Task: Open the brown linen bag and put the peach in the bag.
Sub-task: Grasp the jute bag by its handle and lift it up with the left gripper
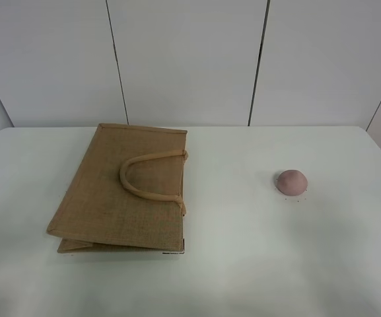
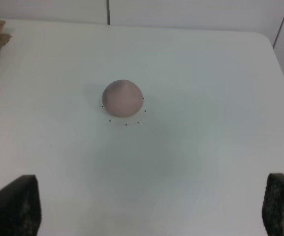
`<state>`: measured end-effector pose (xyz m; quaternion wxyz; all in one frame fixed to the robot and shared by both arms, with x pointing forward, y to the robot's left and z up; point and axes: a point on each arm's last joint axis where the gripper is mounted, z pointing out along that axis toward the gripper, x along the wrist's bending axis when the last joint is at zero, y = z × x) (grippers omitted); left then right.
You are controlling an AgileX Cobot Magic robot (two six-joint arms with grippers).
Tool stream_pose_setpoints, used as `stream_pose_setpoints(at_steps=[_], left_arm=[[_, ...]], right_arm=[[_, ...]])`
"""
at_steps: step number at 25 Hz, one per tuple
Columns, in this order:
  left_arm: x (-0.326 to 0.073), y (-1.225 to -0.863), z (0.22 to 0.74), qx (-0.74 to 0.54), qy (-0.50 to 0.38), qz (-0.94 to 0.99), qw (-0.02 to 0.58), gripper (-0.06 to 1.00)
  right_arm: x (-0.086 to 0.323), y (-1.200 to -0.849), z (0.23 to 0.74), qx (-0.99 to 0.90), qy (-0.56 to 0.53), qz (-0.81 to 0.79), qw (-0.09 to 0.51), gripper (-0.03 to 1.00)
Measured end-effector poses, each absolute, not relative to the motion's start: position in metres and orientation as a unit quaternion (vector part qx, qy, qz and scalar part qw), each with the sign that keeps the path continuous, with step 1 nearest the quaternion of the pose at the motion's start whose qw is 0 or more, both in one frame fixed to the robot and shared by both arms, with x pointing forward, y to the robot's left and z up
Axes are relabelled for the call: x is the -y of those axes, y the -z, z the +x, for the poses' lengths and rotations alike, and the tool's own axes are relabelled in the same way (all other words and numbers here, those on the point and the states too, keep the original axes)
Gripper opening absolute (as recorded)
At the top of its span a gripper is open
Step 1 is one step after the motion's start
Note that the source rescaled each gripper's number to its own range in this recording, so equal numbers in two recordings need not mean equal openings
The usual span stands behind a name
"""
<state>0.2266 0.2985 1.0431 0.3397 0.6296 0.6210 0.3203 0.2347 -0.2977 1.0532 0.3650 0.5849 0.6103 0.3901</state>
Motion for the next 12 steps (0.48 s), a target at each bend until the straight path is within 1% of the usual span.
stream_pose_setpoints(at_steps=[12], left_arm=[[-0.2985,-1.0446,0.2264,-0.619,-0.323,0.628,0.342,1.00]], right_arm=[[0.2977,-1.0532,0.2347,-0.610,-0.390,0.585,0.365,1.00]])
